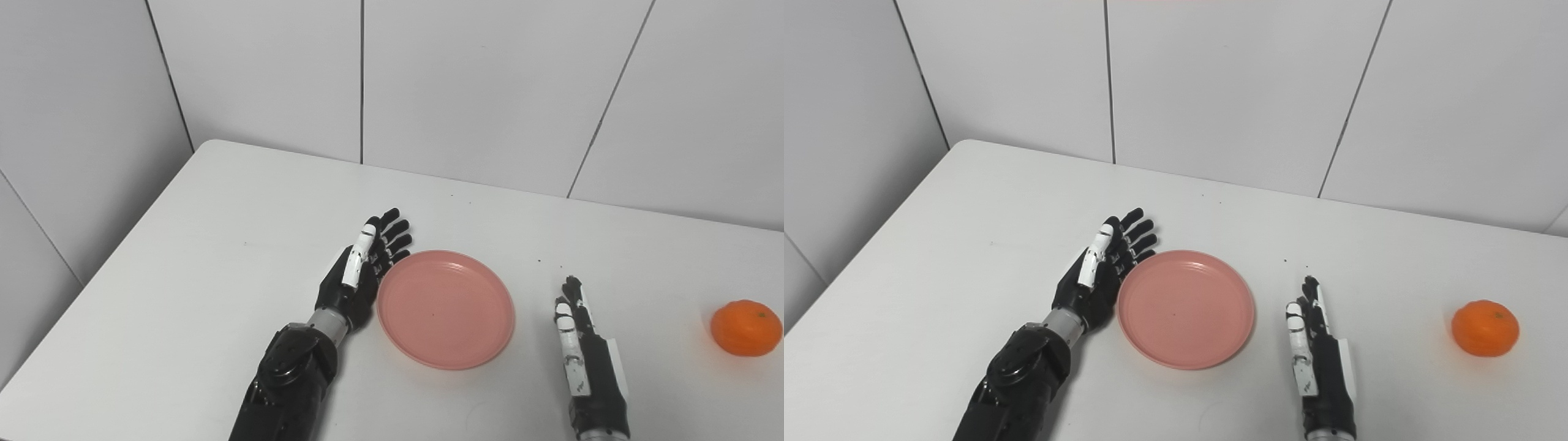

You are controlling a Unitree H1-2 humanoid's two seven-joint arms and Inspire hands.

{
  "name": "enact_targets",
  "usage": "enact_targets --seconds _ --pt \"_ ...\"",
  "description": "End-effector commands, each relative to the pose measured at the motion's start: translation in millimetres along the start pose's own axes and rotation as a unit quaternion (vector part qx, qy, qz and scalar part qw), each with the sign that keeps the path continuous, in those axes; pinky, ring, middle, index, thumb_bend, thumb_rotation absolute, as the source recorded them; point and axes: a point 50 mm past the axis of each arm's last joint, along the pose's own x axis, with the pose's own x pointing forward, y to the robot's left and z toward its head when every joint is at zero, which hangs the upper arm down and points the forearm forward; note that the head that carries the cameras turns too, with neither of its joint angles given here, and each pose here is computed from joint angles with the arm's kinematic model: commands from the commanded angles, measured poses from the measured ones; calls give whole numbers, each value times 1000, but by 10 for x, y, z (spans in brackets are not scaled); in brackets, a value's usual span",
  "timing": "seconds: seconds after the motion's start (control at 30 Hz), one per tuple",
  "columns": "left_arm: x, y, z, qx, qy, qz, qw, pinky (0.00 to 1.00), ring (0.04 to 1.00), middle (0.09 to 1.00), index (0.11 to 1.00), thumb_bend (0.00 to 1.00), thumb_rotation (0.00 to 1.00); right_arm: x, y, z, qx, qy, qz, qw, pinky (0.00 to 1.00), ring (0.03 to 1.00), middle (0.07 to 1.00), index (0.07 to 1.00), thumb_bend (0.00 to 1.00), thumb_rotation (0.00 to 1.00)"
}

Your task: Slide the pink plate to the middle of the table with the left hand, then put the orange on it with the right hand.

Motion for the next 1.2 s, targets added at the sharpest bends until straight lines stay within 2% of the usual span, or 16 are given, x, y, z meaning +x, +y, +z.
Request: enact_targets --seconds 0.0,0.37,0.7,0.9,1.03,1.17 --pt "-54 -41 -139 2 41 -3 999 930 933 935 913 376 1000 46 40 135 0 -23 -6 1000 956 960 973 975 200 1000" --pt "-87 -53 -222 15 51 -5 999 936 942 947 936 374 1000 66 96 125 14 -27 -5 1000 975 975 985 982 211 1000" --pt "-89 46 -295 12 49 0 999 936 939 941 931 374 1000 115 69 194 -13 -29 -17 999 964 962 973 975 225 1000" --pt "-118 138 -313 3 43 13 999 934 931 937 927 368 1000 160 5 359 -46 -51 -32 997 924 936 940 937 290 1000" --pt "-139 202 -314 3 39 13 999 942 935 941 930 365 1000 183 -58 509 -72 -77 -43 993 824 915 926 919 317 1000" --pt "-153 268 -323 -8 38 10 999 964 948 949 936 366 1000 205 -147 678 -127 -111 -56 984 848 904 916 913 348 1000"
